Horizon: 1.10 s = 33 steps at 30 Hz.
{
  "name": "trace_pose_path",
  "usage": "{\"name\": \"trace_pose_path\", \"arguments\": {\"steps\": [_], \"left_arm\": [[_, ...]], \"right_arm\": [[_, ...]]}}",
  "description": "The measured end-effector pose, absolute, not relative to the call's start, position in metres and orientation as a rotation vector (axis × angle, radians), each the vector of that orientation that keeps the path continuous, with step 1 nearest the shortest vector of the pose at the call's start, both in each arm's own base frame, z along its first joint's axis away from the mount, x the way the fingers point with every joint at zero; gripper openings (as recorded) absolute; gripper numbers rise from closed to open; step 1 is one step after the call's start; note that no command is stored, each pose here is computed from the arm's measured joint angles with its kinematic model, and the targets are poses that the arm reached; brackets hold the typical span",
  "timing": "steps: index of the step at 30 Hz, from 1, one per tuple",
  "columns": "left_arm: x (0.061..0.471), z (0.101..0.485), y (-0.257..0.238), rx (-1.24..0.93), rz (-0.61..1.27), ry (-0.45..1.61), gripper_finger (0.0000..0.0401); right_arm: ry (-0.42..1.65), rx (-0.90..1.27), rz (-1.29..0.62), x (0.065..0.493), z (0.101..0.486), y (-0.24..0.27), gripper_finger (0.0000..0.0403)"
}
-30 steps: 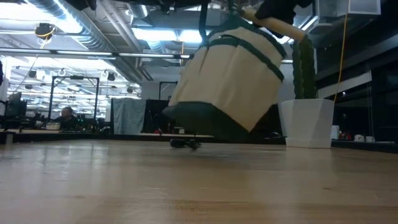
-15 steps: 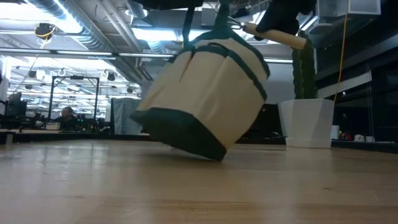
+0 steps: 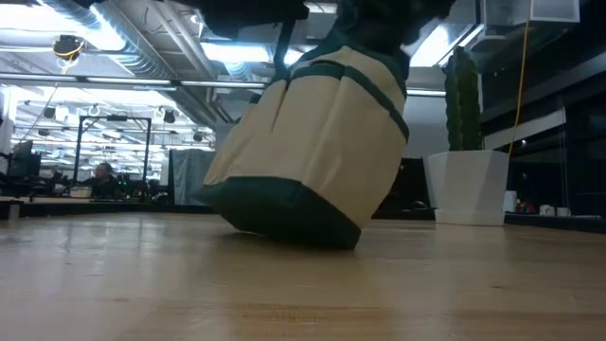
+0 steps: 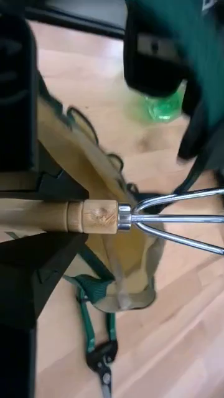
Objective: Pick & Place Garden tools in Gardening bag
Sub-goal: Put the brown hand rake into the gardening bag, then adjust the gardening bag
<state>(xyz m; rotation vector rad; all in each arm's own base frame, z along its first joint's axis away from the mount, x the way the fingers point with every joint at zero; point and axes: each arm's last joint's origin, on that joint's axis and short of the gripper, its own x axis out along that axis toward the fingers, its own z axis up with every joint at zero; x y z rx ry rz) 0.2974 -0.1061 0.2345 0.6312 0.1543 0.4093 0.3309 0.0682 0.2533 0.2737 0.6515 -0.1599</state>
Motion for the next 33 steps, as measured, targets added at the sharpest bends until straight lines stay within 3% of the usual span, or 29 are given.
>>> {"name": "trace_pose_path", "arguments": {"steps": [6,18,33], "left_arm": [[0.289,0.236,-0.12,0.732,0.422,0.178,0.0006],[0.282,0.23,-0.13,0.783,0.469,0.26,0.0007],[0.277,0.225,-0.137,0.813,0.458,0.292,0.0021]], "right_arm": [[0.637,0.354,-0.186,0.341,0.243,0.068,0.0077],[0.613,0.479,-0.134,0.344,0.245,0.071,0.013],[0.747,0.369,0.044,0.339,0.239,0.069,0.0146]]}}
